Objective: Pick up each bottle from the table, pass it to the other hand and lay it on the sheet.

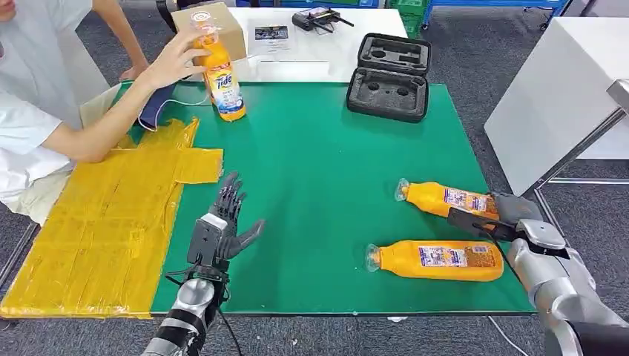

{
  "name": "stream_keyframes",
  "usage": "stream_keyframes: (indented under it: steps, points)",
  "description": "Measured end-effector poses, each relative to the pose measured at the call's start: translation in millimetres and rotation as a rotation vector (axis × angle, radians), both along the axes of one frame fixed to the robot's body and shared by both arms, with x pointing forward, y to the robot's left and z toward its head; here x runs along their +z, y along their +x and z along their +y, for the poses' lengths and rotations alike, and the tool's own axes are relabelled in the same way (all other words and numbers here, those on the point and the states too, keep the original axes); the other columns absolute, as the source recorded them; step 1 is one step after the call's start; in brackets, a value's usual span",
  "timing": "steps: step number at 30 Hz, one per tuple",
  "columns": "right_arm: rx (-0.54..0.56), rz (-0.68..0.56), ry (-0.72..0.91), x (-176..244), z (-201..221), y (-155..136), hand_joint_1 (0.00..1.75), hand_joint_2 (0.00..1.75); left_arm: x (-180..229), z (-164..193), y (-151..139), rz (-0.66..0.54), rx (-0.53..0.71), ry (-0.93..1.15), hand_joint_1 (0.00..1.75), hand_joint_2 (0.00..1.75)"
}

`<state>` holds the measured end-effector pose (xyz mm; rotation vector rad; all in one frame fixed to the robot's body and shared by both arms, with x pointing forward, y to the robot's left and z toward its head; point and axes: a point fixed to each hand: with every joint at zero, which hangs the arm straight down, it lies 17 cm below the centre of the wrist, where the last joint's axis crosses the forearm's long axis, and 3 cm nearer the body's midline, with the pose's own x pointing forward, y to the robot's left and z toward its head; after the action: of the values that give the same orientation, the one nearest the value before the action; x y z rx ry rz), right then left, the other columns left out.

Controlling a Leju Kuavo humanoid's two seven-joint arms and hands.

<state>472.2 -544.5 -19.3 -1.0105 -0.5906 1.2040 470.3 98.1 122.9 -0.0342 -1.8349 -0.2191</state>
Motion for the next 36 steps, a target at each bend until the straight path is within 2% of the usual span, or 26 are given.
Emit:
stream_keyframes:
  steps: [5,12,16,20,24,36]
  points:
    - [0.033,-0.029,0.008,2,9,6,1.75,1.75,-1,2,0,0.003,0.009,0.0,0.0,1.75]
    - [0.105,-0.17,0.094,11,58,27,1.75,1.75,-5,6,-4,0.021,0.024,0.0,0.0,1.75]
    - [0.147,-0.315,0.196,30,100,44,1.75,1.75,-6,8,-8,0.026,0.03,0.009,0.0,1.75]
    - [0.17,-0.379,0.27,39,139,52,1.75,1.75,-2,8,-11,0.019,0.034,0.011,0.0,1.75]
    - [0.182,-0.42,0.303,50,156,56,1.75,1.75,1,8,-11,0.013,0.034,0.013,0.0,1.75]
    - [0.215,-0.646,0.446,111,221,68,1.75,1.75,0,11,-13,0.021,0.042,0.011,0.0,1.75]
